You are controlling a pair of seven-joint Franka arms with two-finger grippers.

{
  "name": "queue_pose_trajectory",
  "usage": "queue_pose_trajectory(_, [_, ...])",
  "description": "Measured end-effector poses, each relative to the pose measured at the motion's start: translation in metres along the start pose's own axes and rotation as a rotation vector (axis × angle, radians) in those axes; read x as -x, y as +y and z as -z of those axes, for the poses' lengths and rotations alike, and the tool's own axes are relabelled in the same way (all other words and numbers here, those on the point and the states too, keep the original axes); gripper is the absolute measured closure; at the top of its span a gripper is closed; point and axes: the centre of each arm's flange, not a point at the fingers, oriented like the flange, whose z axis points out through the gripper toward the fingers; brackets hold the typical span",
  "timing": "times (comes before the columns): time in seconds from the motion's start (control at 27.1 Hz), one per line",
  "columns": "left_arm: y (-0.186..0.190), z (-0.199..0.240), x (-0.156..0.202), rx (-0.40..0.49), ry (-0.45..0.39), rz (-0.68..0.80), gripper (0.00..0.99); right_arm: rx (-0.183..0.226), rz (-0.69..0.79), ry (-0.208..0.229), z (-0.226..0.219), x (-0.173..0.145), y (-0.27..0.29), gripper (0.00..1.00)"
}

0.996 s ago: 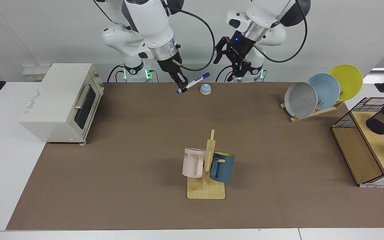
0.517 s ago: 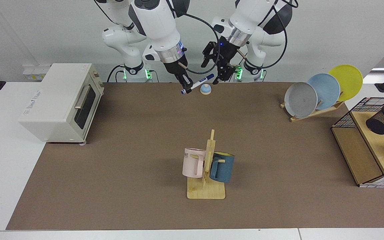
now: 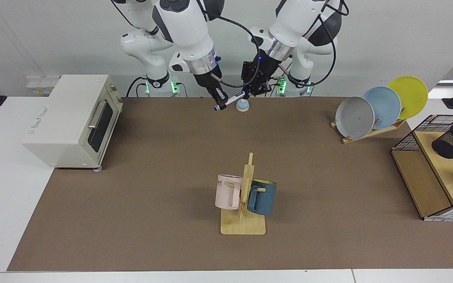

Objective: Put markers into pen holder
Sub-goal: 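Close the left gripper on the marker beside the right gripper, then open and withdraw the right gripper while the left gripper pulls the marker away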

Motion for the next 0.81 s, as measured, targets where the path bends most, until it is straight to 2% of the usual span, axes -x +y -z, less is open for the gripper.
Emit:
queue_pose_trajectory(0.22, [0.000, 0.000, 0.000, -0.001, 0.000, 0.000, 0.828, 0.001, 0.000, 0.000, 0.000, 0.000, 0.000, 0.82])
queue_pose_trajectory(0.33, [0.002, -0.001, -0.001, 0.001, -0.001, -0.005, 0.828, 0.001, 0.008, 0.000, -0.001, 0.000, 0.000, 0.70])
queue_pose_trajectory(0.37, [0.002, -0.001, -0.001, 0.001, -0.002, -0.007, 0.828, 0.001, 0.015, 0.000, -0.001, 0.000, 0.000, 0.59])
queue_pose_trajectory(0.41, [0.003, -0.001, -0.001, 0.002, -0.002, -0.009, 0.828, 0.001, 0.026, 0.001, 0.000, 0.000, 0.000, 0.57])
queue_pose_trajectory(0.44, [0.003, -0.001, -0.001, 0.001, -0.004, -0.010, 0.828, 0.000, 0.040, 0.001, 0.000, -0.001, 0.000, 0.47])
queue_pose_trajectory(0.55, [0.003, -0.002, -0.001, -0.002, -0.008, -0.016, 0.828, -0.006, 0.126, 0.003, 0.003, -0.004, 0.000, 0.34])
queue_pose_trajectory(0.59, [0.003, -0.002, -0.001, -0.003, -0.010, -0.017, 0.828, -0.007, 0.162, 0.004, 0.005, -0.006, 0.001, 0.24])
queue_pose_trajectory(0.66, [0.003, -0.002, 0.000, -0.005, -0.014, -0.019, 0.828, -0.003, 0.231, 0.006, 0.008, -0.011, 0.002, 0.17])
queue_pose_trajectory(0.7, [0.002, -0.003, 0.000, -0.008, -0.018, -0.021, 0.828, 0.001, 0.262, 0.007, 0.010, -0.015, 0.004, 0.07])
queue_pose_trajectory(0.74, [0.002, -0.003, 0.001, -0.011, -0.022, -0.023, 0.828, 0.003, 0.289, 0.008, 0.012, -0.019, 0.005, 0.02])
queue_pose_trajectory(0.81, [0.001, -0.003, 0.002, -0.018, -0.031, -0.026, 0.828, 0.009, 0.342, 0.013, 0.018, -0.033, 0.008, 0.00])
